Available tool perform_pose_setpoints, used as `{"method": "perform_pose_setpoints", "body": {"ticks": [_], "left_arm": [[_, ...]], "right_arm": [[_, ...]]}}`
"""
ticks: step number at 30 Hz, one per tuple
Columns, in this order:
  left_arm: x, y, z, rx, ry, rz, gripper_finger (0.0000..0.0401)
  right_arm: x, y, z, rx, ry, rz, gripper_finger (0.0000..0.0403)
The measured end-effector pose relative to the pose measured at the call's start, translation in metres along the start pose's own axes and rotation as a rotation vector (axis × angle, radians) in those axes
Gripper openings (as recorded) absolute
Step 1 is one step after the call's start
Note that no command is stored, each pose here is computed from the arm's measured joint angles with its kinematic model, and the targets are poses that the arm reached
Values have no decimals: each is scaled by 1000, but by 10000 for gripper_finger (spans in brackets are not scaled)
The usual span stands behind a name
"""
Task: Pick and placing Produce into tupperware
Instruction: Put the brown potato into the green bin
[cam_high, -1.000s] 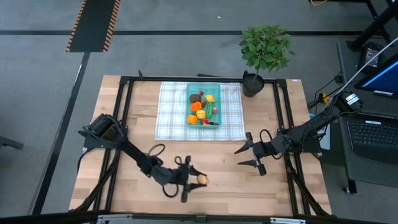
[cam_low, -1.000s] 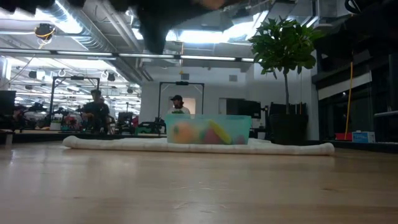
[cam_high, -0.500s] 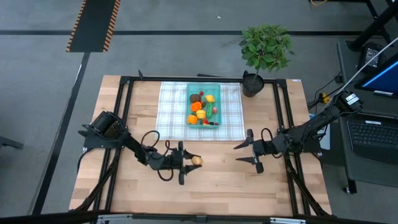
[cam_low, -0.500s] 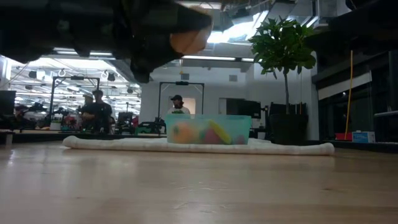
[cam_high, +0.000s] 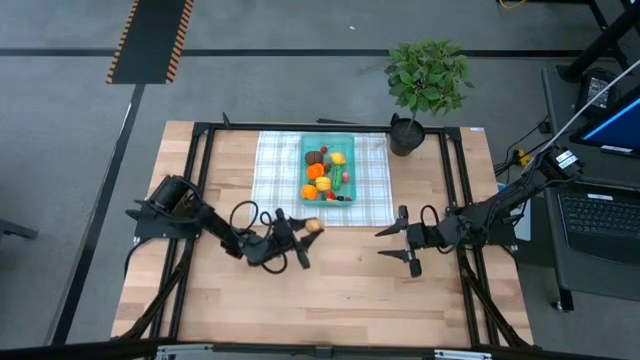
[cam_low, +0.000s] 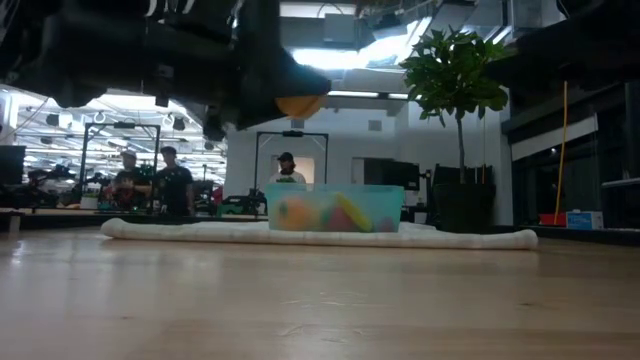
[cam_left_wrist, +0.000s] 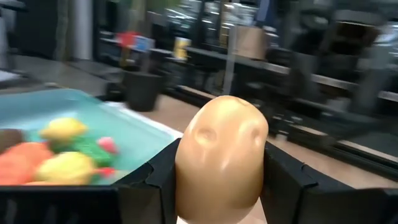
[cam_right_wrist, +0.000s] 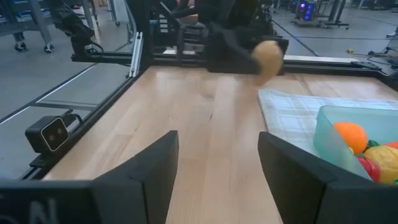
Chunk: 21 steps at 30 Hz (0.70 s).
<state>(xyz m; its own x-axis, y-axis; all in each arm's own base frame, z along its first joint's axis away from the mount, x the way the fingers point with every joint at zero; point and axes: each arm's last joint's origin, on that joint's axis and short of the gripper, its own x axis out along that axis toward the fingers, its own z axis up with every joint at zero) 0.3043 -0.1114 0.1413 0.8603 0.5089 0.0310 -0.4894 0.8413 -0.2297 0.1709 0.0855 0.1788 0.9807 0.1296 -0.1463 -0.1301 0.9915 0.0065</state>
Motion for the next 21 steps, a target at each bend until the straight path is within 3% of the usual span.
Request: {"method": "perform_pose_setpoints", "body": {"ticks": [5, 8, 13, 21], "left_arm": [[3, 7, 1, 29, -27, 151, 156], [7, 11, 2, 42, -31, 179, 158], [20, 18, 3, 47, -21, 125, 156], [55, 53, 2, 9, 44, 80, 158]], "right_arm": [[0, 0, 0, 0, 0, -3, 223], [0, -1, 0, 1, -3, -41, 223], [0, -3, 1, 4, -11, -119, 223], [2, -10, 1, 15, -14, -163, 223]]}}
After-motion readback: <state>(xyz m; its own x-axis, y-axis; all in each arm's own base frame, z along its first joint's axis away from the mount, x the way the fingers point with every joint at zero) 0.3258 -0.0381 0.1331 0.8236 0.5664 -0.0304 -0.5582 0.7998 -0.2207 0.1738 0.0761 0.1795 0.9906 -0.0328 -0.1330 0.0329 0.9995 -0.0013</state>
